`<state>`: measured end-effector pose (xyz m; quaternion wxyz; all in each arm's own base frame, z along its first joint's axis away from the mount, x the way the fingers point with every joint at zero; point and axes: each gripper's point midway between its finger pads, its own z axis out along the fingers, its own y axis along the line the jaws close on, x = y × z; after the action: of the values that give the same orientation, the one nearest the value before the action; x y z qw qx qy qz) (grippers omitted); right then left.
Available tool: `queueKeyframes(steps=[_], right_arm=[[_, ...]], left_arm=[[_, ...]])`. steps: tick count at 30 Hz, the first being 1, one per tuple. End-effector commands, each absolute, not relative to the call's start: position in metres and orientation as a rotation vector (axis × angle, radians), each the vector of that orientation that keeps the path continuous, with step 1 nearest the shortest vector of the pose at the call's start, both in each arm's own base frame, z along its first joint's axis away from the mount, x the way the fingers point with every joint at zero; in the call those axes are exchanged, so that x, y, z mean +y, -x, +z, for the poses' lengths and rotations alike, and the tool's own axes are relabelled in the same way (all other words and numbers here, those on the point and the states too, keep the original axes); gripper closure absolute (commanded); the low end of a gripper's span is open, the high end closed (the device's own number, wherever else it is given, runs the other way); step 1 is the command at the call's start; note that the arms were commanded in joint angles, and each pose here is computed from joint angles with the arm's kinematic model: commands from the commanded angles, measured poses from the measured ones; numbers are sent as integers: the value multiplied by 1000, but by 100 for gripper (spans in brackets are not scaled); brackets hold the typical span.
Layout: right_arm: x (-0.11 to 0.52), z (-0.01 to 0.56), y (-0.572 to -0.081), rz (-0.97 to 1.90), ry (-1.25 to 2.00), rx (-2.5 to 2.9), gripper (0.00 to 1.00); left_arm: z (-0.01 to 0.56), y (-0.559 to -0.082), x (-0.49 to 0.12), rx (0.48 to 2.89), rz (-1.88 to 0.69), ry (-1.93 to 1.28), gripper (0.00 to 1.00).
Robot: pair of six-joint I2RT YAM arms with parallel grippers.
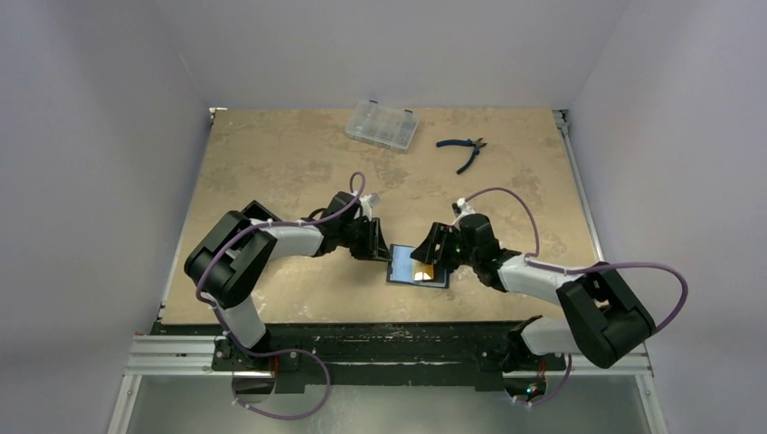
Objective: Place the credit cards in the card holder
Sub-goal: Insert the credit card into the card holder.
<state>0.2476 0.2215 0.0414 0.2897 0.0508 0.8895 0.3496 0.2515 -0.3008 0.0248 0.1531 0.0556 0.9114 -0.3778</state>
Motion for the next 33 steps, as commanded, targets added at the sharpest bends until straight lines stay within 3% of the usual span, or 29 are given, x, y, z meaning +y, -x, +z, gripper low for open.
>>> queueKeyframes(steps=[1,8,21,27,30,33], right_arm=[[187,5,-226,690,-121,2538,35],[187,11,-222,692,-104,2550,35],[194,17,-223,748,-86,2524,35],[194,18,-224,748,-91,2517,36],[188,17,-226,694,-105,2530,35],[178,16,-223,619,-125,2558,33]], left_arm=[[24,-253,-304,2582,-1109,-181,74],[21,-248,-307,2591,-1148,-178,76],[33,-229,-334,2490,-1551,-100,73],[28,-236,-335,2485,-1537,-63,87],[25,-242,-335,2485,-1512,-28,100],[22,-248,-332,2478,-1462,-12,100]])
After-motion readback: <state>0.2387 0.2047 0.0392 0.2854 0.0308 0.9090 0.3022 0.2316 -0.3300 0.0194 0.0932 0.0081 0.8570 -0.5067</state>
